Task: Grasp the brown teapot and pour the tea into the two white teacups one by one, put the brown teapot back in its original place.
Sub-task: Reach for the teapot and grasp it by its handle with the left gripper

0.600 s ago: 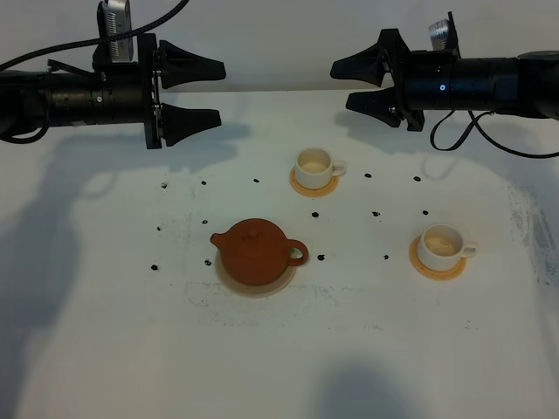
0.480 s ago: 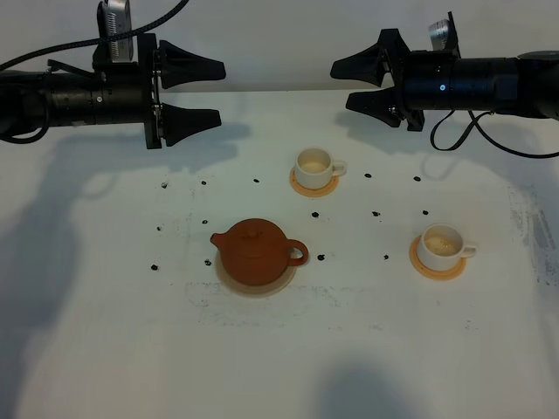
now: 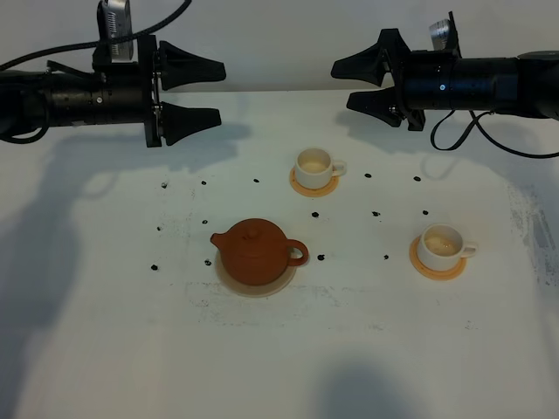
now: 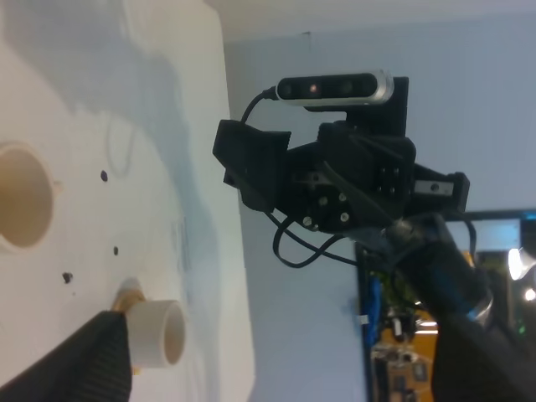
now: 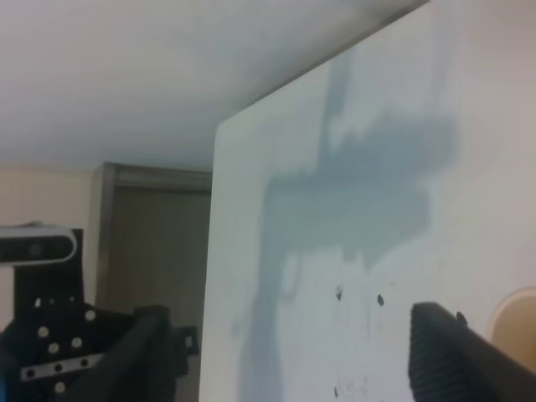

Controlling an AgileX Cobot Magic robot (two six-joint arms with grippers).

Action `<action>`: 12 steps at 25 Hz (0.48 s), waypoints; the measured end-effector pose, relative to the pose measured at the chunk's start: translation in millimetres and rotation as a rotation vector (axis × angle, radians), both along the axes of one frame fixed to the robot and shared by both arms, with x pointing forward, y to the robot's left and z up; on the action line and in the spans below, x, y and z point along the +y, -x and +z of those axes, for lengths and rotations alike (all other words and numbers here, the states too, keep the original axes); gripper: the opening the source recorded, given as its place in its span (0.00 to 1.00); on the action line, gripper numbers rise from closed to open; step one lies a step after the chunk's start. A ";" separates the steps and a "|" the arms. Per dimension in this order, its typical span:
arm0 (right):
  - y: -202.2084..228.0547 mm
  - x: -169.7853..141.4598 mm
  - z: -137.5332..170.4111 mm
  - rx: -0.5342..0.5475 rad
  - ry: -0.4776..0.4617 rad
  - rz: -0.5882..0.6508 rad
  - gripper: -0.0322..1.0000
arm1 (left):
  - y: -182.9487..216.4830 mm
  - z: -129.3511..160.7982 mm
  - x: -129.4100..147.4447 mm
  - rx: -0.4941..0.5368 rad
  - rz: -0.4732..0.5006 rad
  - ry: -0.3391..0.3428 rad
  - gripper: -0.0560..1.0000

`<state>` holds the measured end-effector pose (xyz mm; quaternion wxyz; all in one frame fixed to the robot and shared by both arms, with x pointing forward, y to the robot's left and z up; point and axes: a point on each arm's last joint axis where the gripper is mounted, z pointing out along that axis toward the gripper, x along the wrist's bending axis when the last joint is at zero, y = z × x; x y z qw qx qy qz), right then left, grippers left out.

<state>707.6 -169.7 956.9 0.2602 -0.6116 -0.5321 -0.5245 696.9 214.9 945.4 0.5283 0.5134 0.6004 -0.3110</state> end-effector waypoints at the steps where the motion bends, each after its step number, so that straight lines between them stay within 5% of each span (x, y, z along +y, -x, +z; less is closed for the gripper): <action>1: 0.0 0.0 0.0 0.000 0.000 0.000 0.60 | -0.2 0.2 0.0 -0.025 -0.005 -0.006 0.73; 7: -1.8 -0.8 0.1 -0.001 -0.001 -0.023 0.60 | -1.4 8.1 0.3 -0.183 -0.018 -0.043 0.70; 12: -5.2 -2.7 -0.8 -0.002 0.012 -0.066 0.60 | -2.0 34.0 4.1 -0.355 0.011 -0.157 0.65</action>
